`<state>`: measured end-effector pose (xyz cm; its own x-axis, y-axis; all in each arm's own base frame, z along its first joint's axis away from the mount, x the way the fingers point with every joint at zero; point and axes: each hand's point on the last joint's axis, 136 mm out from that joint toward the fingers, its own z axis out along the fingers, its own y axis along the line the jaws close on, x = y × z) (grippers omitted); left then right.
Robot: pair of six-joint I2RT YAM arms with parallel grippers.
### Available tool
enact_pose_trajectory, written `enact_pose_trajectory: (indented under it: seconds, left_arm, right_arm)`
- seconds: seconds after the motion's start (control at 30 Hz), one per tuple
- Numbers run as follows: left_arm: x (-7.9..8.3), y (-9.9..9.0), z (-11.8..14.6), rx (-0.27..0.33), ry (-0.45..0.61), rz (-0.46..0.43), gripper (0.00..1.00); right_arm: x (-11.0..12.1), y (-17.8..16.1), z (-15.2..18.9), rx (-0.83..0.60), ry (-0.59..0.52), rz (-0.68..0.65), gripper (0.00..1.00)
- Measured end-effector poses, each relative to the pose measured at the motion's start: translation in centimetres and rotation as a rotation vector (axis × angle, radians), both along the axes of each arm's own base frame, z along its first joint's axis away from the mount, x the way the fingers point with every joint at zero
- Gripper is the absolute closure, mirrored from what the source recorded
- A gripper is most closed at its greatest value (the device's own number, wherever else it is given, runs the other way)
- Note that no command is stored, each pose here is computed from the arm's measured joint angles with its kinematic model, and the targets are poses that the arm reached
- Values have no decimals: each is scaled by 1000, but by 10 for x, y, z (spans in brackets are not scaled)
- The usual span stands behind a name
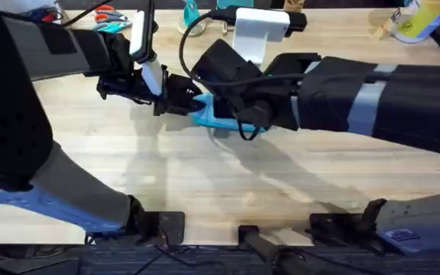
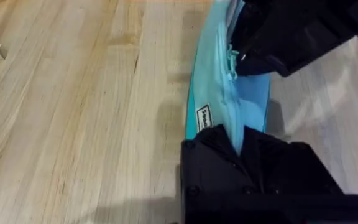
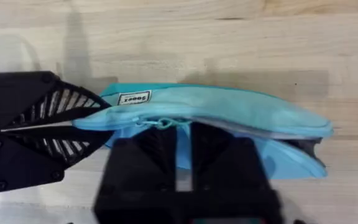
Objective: Unzip the bag, pick up the pens from the table one at a time and place them inside, then zip the bag closed.
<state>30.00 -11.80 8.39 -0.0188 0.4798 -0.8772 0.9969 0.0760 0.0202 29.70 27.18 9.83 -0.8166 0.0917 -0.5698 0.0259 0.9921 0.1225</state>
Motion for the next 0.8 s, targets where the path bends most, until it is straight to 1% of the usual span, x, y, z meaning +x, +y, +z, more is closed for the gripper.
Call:
enact_pose_trajectory:
  seconds: [0.03,0.07,0.1,0.8]
  left_arm:
    - [0,0,0,0,0,0,959]
    - [0,0,0,0,0,0,959]
    - [0,0,0,0,0,0,959]
    - [0,0,0,0,0,0,959]
  right_arm:
    - [0,0,0,1,0,-1,909]
    - [0,0,0,1,0,-1,952]
    - [0,0,0,1,-1,-2,965]
    - [1,0,1,-4,-6,7,970]
